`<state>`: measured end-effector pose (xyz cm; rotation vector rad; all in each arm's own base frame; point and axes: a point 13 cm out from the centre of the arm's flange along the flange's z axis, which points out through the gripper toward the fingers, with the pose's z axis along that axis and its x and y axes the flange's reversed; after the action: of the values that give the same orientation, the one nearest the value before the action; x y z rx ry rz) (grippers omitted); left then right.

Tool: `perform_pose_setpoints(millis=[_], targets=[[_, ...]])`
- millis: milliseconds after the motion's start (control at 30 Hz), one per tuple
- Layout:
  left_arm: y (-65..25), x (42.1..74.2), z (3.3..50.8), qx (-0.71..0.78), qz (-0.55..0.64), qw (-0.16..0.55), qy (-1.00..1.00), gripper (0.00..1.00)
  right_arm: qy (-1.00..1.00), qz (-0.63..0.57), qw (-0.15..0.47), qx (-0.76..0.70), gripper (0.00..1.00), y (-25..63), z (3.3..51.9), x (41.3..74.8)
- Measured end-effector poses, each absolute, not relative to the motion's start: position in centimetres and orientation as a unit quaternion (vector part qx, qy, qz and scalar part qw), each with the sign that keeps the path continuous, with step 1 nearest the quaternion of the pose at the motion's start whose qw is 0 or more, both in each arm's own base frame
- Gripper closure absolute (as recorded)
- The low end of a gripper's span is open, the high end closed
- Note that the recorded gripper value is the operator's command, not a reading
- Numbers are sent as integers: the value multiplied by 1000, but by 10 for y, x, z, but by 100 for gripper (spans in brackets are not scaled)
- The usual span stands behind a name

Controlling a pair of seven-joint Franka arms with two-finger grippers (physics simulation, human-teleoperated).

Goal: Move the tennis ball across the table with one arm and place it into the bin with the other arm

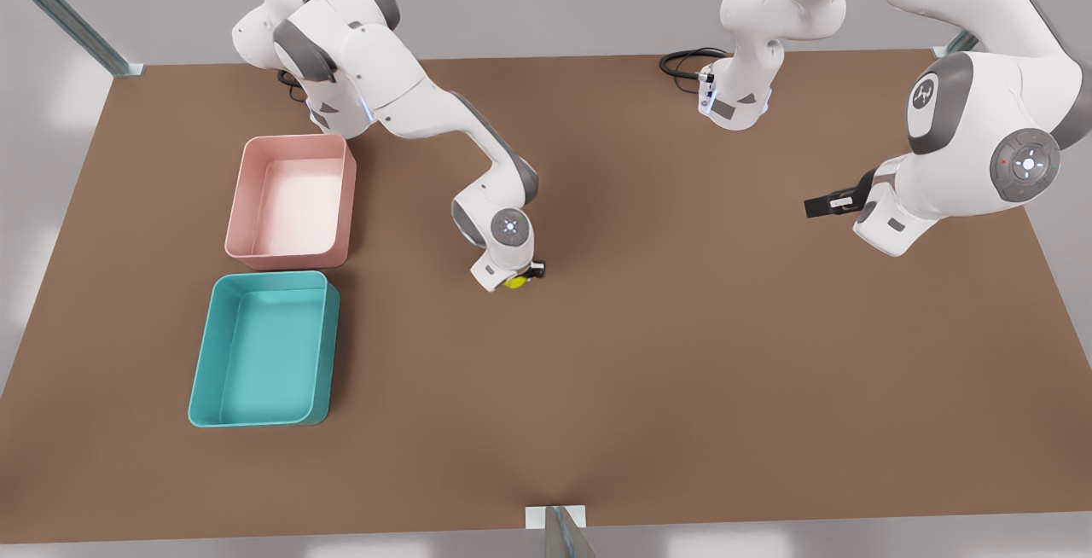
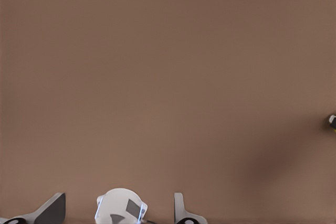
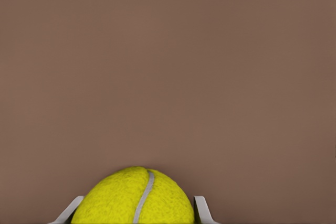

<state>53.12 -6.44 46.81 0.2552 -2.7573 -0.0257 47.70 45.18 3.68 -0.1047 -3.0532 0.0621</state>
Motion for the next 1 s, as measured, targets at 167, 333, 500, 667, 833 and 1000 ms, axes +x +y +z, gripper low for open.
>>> perform_pose_setpoints(millis=[167, 333, 500, 667, 833, 1000], targets=[[-65, 531, 468, 91, -10, 186, -978, 0, -998, 16, 40, -36, 23, 451, 38, 481], [-65, 531, 468, 92, -10, 187, -978, 0, -999, 2, 33, -44, 23, 447, 57, 497], [-66, 531, 467, 91, -10, 188, -978, 0, -997, -15, 22, -79, 22, 397, 109, 550], [-71, 529, 467, 86, -10, 189, -978, 0, -991, -9, 37, -132, 22, 274, 166, 608], [-72, 529, 467, 85, -10, 190, -978, 0, -983, 6, 74, -167, 22, 134, 195, 630], [-73, 529, 467, 84, -10, 190, -978, 0, -976, 25, 115, -185, 22, 8, 174, 629]])
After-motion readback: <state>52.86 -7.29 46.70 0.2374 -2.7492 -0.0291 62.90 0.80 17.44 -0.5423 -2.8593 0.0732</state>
